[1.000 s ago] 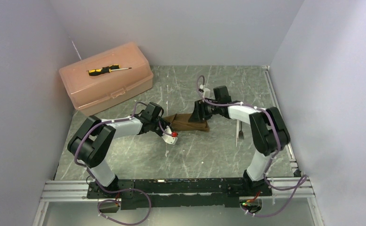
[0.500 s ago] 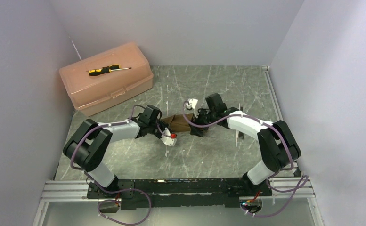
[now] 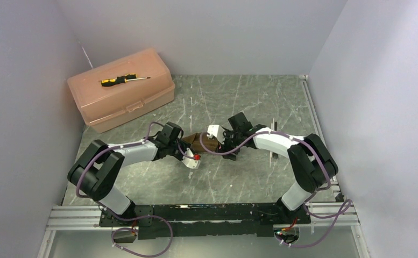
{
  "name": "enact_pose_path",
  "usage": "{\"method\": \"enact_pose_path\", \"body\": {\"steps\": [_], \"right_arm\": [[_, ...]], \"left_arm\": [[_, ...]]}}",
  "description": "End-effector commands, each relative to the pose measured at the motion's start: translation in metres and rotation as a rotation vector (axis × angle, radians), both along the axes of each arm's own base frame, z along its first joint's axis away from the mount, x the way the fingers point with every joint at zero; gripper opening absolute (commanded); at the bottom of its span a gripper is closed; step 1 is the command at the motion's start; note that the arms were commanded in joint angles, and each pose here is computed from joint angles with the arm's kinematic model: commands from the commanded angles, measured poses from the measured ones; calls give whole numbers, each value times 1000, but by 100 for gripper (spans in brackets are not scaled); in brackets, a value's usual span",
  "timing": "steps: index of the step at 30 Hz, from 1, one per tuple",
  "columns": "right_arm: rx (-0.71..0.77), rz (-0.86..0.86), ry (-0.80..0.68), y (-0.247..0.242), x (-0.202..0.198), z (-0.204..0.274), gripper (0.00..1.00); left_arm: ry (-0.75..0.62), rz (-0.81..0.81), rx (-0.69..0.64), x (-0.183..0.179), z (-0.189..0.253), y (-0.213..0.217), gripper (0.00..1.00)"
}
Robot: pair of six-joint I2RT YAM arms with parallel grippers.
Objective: Fold the napkin into a case and place the utensils inside
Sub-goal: Grasp the top corner of the smaller rectangle folded napkin from the folded napkin.
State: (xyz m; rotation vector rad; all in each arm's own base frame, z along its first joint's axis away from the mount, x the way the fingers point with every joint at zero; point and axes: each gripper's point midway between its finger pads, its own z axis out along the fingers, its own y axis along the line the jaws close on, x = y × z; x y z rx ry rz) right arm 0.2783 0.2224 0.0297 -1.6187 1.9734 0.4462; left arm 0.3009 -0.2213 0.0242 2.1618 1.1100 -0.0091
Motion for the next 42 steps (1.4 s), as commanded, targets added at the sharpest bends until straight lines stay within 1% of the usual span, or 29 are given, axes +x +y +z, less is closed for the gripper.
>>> {"method": "enact_pose_path", "body": {"steps": [1,2,3,5,6,7,8,9,10,15,19,21,23,26,27,29,30,34,35,37,39,42], "right_arm": [[-28,35,-113,8,17,7,68],[-26,34,-119,10,20,8,64],[-21,35,-127,12,22,11,58],[-13,35,-120,14,25,15,41],[-5,36,-107,16,26,18,29],[5,34,-89,18,27,20,14],[13,29,-62,19,28,23,6],[18,26,-33,20,28,24,2],[22,24,-6,22,28,25,0],[21,4,143,27,26,25,0],[88,54,260,38,23,39,0],[77,62,327,38,23,37,0],[65,63,385,37,28,34,0],[108,78,463,40,37,40,0],[126,82,507,41,37,40,0],[148,91,584,41,37,38,5],[152,94,615,41,37,34,5],[168,65,731,44,37,13,9],[169,65,749,44,36,9,9],[158,47,761,44,36,1,9],[147,33,769,43,38,-4,9],[147,14,781,46,40,-9,7]], "left_arm": [[331,83,234,-77,-58,61,3],[327,78,238,-78,-58,62,3],[321,76,238,-78,-57,63,3],[309,71,240,-78,-56,64,3],[301,65,239,-79,-55,65,3],[289,59,239,-79,-54,65,3],[276,54,237,-78,-54,66,3],[266,50,236,-78,-54,66,3],[256,49,235,-77,-54,66,3],[218,75,243,-69,-52,69,3],[183,67,225,-65,-46,66,3],[164,77,219,-61,-43,65,3],[140,78,215,-57,-38,64,3],[121,57,205,-59,-32,63,3],[121,38,210,-63,-31,62,3],[125,12,212,-70,-32,64,3],[123,2,209,-72,-31,63,3],[115,22,194,-69,-27,60,3],[104,42,181,-65,-26,58,4],[86,95,149,-55,-20,54,10],[72,149,103,-45,-11,47,19],[68,171,41,-41,-1,38,26]]}}
